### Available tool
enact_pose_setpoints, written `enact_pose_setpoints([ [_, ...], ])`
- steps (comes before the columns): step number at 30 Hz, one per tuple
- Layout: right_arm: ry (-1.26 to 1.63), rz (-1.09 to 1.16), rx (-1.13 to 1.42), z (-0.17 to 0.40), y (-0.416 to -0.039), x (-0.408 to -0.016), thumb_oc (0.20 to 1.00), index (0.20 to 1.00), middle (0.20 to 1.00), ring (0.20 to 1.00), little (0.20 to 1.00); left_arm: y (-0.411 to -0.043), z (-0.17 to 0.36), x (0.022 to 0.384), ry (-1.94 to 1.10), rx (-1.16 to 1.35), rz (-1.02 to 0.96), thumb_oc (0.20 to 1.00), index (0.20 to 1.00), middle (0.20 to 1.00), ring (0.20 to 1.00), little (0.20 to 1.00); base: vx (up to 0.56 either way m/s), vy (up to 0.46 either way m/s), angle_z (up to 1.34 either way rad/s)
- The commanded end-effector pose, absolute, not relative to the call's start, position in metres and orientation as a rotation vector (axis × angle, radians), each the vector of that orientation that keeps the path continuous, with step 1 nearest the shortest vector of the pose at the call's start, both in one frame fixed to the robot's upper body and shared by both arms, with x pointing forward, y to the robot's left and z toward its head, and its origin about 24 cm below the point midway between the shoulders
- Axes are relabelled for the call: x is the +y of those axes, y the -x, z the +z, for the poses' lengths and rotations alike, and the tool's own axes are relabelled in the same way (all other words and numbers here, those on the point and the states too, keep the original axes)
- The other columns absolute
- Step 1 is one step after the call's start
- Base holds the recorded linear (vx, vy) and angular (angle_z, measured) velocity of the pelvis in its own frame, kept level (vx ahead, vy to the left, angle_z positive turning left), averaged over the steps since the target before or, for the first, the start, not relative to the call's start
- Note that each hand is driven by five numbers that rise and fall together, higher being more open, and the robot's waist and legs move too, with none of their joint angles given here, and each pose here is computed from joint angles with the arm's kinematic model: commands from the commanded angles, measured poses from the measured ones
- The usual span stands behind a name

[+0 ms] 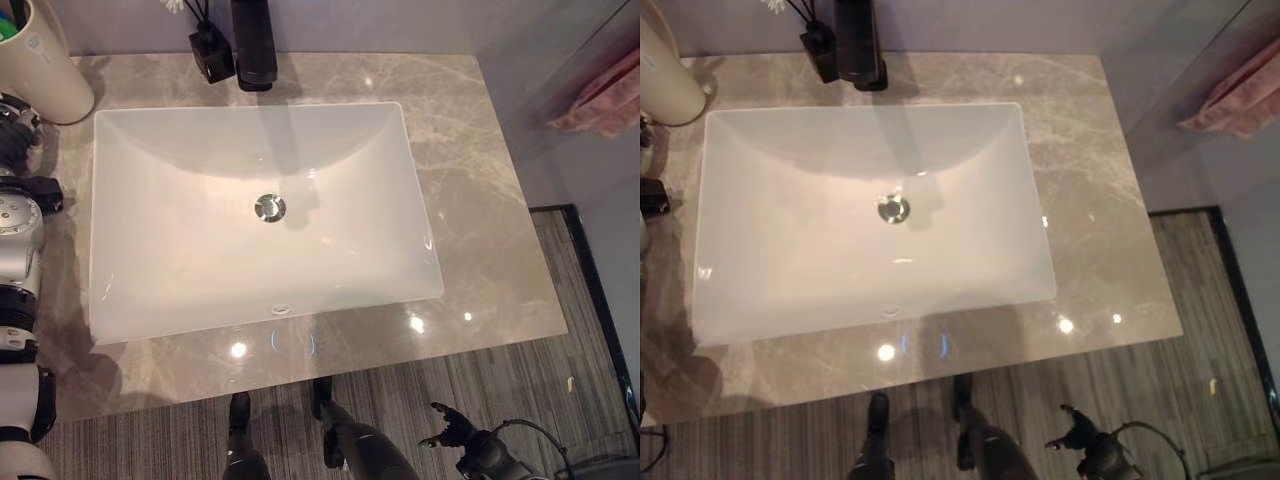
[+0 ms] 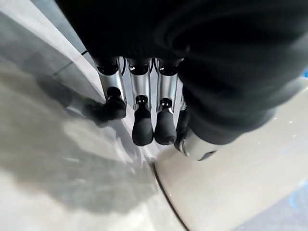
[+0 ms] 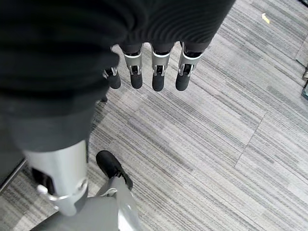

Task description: Put brush and paste in cup on sink, flatten towel.

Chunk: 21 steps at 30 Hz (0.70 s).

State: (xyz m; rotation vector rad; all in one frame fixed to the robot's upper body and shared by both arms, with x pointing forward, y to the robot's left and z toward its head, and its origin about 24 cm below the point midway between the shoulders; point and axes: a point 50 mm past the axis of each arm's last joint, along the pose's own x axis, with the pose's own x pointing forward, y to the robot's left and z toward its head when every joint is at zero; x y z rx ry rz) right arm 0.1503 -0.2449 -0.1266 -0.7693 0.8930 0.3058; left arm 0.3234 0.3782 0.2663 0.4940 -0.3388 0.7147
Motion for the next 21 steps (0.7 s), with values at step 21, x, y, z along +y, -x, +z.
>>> enact_pose_setpoints([
  [21,0.728,0.267,0.844,-0.121,-0.153,-0.248,1.000,1.000,1.000,1.000,1.000,-0.345,0.281,0.364,-0.563,-0.308,0.717,0.200,0.200,0.200,0.200,0.200,0.00,-0.001,-0.01],
])
